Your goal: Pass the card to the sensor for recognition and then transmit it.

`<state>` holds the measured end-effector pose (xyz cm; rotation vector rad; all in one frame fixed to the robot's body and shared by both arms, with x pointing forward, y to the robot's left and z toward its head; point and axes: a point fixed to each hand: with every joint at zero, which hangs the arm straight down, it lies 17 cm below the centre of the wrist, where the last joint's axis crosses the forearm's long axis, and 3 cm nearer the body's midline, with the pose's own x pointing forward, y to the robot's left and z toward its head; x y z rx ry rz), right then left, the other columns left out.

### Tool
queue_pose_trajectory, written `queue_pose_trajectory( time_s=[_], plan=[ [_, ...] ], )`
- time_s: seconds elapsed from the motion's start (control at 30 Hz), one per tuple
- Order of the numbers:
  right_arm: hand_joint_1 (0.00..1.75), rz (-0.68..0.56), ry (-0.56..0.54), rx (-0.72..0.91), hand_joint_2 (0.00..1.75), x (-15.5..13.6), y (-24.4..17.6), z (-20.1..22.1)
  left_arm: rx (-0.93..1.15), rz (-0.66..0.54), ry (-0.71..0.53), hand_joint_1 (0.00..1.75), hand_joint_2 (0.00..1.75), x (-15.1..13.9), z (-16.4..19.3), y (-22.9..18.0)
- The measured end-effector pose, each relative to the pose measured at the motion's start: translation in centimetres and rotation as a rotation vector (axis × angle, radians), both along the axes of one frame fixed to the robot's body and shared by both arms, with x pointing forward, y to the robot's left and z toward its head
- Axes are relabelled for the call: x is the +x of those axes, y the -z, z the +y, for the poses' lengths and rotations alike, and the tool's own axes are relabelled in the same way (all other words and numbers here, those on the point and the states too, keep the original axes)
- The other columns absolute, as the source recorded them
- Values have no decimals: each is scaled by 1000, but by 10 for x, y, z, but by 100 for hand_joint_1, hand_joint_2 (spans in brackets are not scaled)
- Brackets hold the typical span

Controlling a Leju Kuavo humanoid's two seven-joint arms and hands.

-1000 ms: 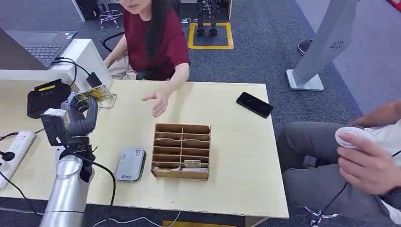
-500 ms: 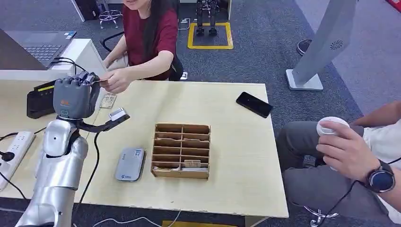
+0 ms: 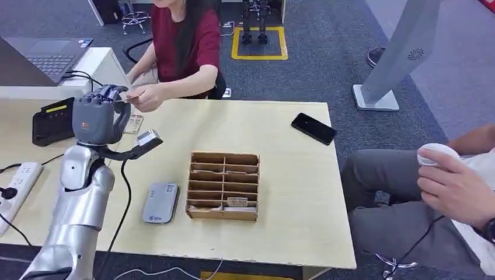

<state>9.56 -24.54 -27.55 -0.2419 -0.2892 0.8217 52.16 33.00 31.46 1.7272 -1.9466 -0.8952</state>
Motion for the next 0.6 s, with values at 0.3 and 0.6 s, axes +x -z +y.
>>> queue_pose_trajectory(
  time_s=[0.3, 0.6],
  plan=[
    [0, -16, 5, -1, 175, 3, -1, -1, -189, 121, 127, 0, 175, 11, -21, 36],
    [0, -4, 75, 0, 175, -4, 0, -5, -117, 297, 391, 0, 175, -30, -92, 59]
  ],
)
